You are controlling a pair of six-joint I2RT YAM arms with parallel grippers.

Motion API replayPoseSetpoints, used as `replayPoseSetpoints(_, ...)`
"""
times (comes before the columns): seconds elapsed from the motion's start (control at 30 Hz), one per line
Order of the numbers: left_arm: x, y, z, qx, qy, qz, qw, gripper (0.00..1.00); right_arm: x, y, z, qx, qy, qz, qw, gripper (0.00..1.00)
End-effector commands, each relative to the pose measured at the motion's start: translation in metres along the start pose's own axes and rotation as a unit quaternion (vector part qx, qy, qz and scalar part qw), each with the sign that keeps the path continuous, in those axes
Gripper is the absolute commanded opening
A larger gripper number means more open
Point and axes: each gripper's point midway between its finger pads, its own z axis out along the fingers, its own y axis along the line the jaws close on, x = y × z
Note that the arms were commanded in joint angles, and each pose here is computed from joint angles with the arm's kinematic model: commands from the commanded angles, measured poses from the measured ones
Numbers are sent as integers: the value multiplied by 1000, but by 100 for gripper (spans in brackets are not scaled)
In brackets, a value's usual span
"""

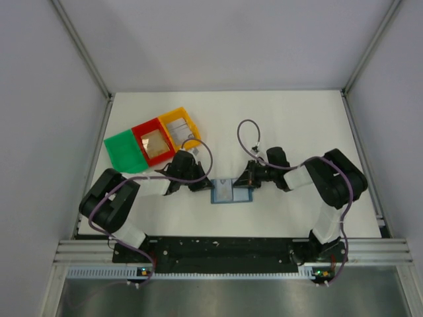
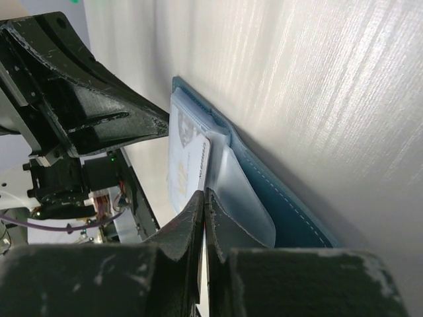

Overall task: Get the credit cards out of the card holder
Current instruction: Remove the credit card from the card holder.

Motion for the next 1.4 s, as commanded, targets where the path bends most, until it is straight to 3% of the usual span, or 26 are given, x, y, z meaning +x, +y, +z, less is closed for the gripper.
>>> replayPoseSetpoints(0.0,15,25,3,-41,19,-1,999,0,-4,11,-6,-22,-7,-24,999,0)
replayPoseSetpoints(0.03,14,23,2,-37,16,-2,999,0,-4,13,-6,-26,-6,-22,999,0)
replayPoseSetpoints(0.1,13,19,1,-31,13,-2,999,0,-3,15,-6,-29,-3,-20,999,13)
replayPoseSetpoints(0.2,14,16,1,-26,15,-2,1000,0,0,17,-1,-29,9,-19,999,19)
replayPoseSetpoints(0.57,16,10,2,-16,18,-3,1000,0,4,8,11,-3,20,-8,1000,25)
replayPoseSetpoints(0.8,17,9,3,-15,20,-2,1000,0,5,12,16,-19,23,-2,1000,21)
replayPoseSetpoints(1.07,18,12,3,-22,20,-3,1000,0,3,16,17,-34,15,-3,999,0)
replayPoseSetpoints(1.37,15,25,0,-46,14,-7,999,0,-6,8,-3,-12,-7,-17,1000,0)
